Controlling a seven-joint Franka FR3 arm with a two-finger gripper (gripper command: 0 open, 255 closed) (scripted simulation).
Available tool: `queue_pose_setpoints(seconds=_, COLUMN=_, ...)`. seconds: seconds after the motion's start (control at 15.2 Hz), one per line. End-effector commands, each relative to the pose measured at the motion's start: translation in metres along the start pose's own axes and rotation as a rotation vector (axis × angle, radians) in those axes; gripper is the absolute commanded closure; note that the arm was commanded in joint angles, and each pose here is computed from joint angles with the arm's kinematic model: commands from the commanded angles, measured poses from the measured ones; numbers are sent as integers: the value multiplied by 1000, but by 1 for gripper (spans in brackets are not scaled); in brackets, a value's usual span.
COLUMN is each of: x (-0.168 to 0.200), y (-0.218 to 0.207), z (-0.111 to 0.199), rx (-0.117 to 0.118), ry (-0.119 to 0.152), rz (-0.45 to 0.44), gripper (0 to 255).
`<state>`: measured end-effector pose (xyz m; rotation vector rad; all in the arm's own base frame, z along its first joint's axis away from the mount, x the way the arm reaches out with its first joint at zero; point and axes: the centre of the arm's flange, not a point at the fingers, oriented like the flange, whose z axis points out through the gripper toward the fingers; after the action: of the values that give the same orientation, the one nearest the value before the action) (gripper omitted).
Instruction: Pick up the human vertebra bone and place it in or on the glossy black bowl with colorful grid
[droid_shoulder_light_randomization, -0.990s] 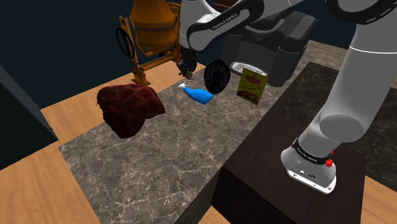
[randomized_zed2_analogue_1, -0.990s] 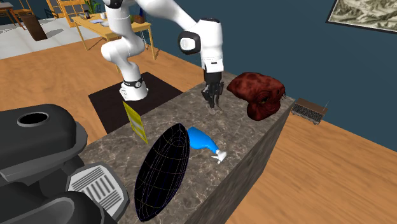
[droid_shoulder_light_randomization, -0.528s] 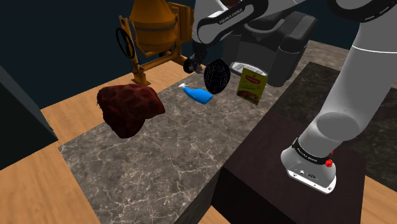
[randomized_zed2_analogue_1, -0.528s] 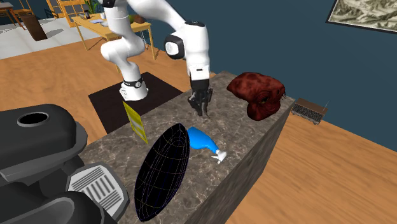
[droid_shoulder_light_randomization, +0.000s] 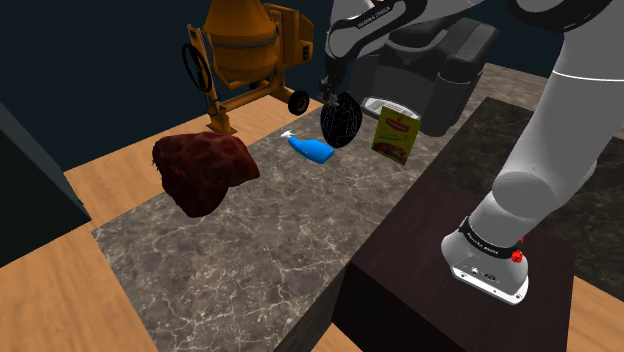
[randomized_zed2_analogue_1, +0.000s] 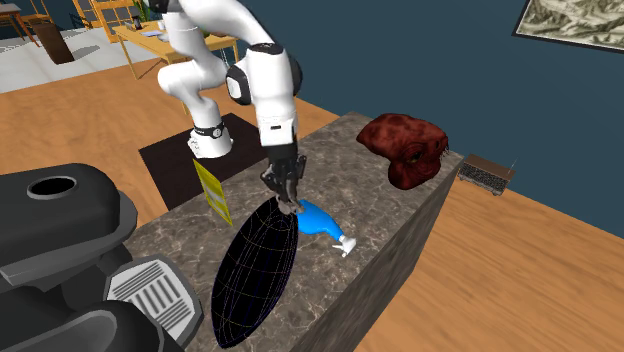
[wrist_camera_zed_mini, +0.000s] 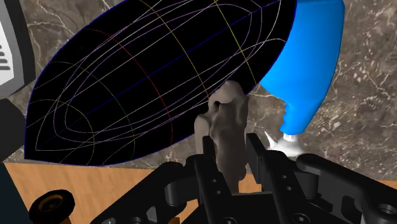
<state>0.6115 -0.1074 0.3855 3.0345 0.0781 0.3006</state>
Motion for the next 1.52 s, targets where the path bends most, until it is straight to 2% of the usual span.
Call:
queue_pose_setpoints(seconds=0.0, x=0, y=26, z=2, rx=0, ry=0, rz=-2, gripper=255)
queue_pose_setpoints(seconds=0.53, x=-8, y=134, z=13, rx=0, ry=0, rz=-2, gripper=255)
queue_pose_setpoints(seconds=1.32, x=-21, y=127, z=76, rx=0, ry=0, rz=-2, gripper=255)
queue_pose_setpoints(seconds=1.45, x=-21, y=127, z=76, rx=0, ry=0, rz=-2, gripper=255)
